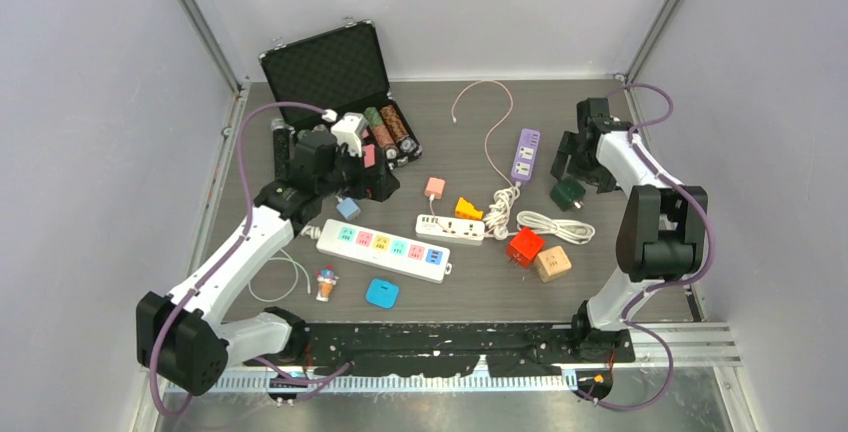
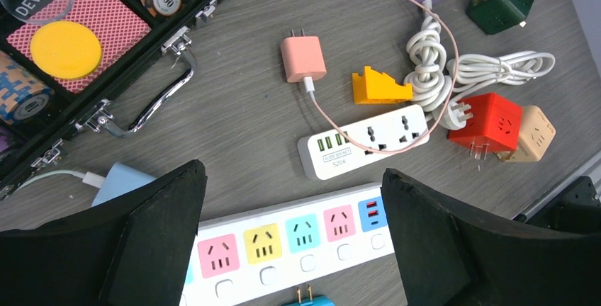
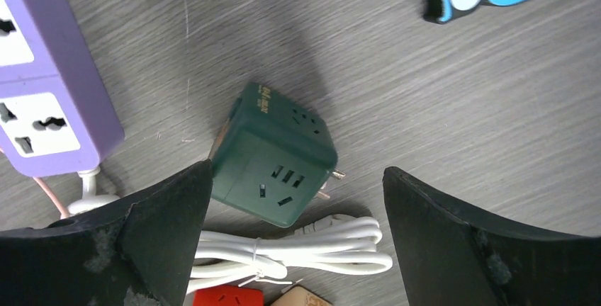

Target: Insert the plug

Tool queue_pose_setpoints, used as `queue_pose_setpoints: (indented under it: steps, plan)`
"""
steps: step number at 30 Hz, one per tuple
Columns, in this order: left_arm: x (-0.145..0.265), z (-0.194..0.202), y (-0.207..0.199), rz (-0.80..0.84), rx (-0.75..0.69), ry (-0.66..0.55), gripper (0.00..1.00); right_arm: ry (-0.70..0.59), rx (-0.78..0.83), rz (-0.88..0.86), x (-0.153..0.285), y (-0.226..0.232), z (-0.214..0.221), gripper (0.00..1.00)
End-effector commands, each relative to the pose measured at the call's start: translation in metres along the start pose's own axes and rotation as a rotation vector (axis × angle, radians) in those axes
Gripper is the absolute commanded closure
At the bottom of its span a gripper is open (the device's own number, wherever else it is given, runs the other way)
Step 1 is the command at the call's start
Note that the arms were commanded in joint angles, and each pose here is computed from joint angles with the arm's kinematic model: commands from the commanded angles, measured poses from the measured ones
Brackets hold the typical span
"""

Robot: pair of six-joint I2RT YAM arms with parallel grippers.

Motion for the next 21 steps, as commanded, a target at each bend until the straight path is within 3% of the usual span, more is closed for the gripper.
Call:
queue_pose_setpoints:
  steps: [1, 6, 16, 21]
  plan:
    - [0.002, -0.022, -0.009, 0.025, -0.047, -0.09, 0.07, 0.023, 0.104, -0.107, 0.0, -0.003, -0.005, 0.05]
    - [0.001, -0.022, -0.009, 0.021, -0.052, -0.086, 0.07, 0.082, 0.214, -0.195, -0.007, -0.003, 0.002, 0.05]
    - [0.0, -0.019, -0.006, 0.006, -0.045, -0.077, 0.07, 0.092, 0.176, -0.315, -0.009, 0.009, 0.007, 0.01]
    - [-0.001, -0.016, -0.005, 0.005, -0.034, -0.069, 0.07, 0.137, 0.108, -0.194, -0.017, 0.013, 0.015, 0.16]
Point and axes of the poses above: each gripper's point midway between its finger pads, its own x axis back along the fingers, its own y axis along the line the jaws close on, z = x × y, the point moved 10 cm from there along x, back along the fingers, and after that the axes turned 8 degrees about x, right-handed, at the moved point
